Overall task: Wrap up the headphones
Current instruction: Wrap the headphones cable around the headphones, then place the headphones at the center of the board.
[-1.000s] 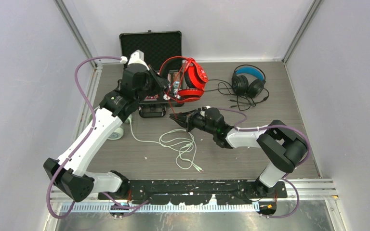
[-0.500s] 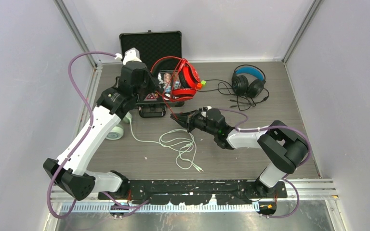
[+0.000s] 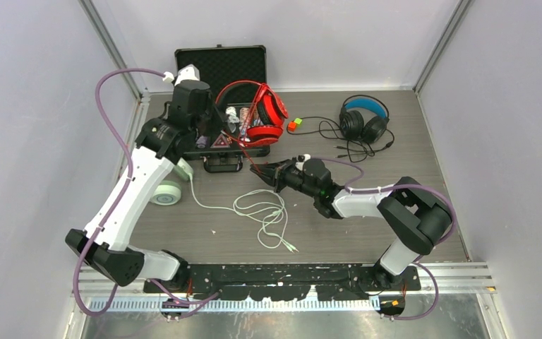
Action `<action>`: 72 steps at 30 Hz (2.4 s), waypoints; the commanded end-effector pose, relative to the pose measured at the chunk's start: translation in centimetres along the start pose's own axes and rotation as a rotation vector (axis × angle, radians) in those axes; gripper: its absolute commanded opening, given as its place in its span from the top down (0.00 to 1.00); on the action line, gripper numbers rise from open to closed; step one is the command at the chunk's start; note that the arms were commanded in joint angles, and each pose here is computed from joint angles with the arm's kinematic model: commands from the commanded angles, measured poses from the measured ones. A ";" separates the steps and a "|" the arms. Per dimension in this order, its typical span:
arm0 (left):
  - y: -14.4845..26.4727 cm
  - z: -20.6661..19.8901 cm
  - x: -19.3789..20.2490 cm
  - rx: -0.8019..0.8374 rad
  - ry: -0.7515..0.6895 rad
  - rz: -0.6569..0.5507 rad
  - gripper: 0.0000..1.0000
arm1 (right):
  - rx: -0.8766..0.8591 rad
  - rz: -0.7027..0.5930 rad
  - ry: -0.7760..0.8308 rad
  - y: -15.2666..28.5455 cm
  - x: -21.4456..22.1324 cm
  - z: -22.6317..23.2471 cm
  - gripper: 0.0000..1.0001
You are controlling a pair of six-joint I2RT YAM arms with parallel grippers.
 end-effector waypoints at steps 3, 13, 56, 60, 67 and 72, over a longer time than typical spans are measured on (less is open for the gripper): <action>2.8 -1.2 -1.7 0.155 0.020 0.036 1.00 | -0.059 -0.112 0.049 1.4 -3.5 1.7 1.00; 3.6 0.4 2.8 0.206 -0.184 0.285 1.00 | -0.021 -0.278 0.338 4.5 -5.5 5.0 0.99; -23.1 -7.2 24.0 0.653 -1.011 0.542 1.00 | 0.268 -0.881 1.047 15.7 -19.5 2.1 1.00; -23.8 -7.4 26.1 0.676 -1.143 0.564 0.99 | 0.268 -0.878 1.019 15.6 -20.7 0.2 0.99; -24.6 -8.4 25.8 0.656 -1.220 0.479 0.75 | 0.283 -0.865 1.013 14.9 -22.1 -1.2 1.00; -23.9 -9.0 25.2 0.675 -1.191 0.455 0.42 | 0.282 -0.859 0.959 14.8 -23.2 -3.0 1.00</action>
Point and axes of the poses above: each gripper's point midway between its finger pads, its own y axis back along the fingers, its own z axis along the line the jaws close on, x = y × z, the point moved 5 cm from there along y, back along the fingers, and after that the axes turned 9 degrees about -y, right-handed, at the moved point
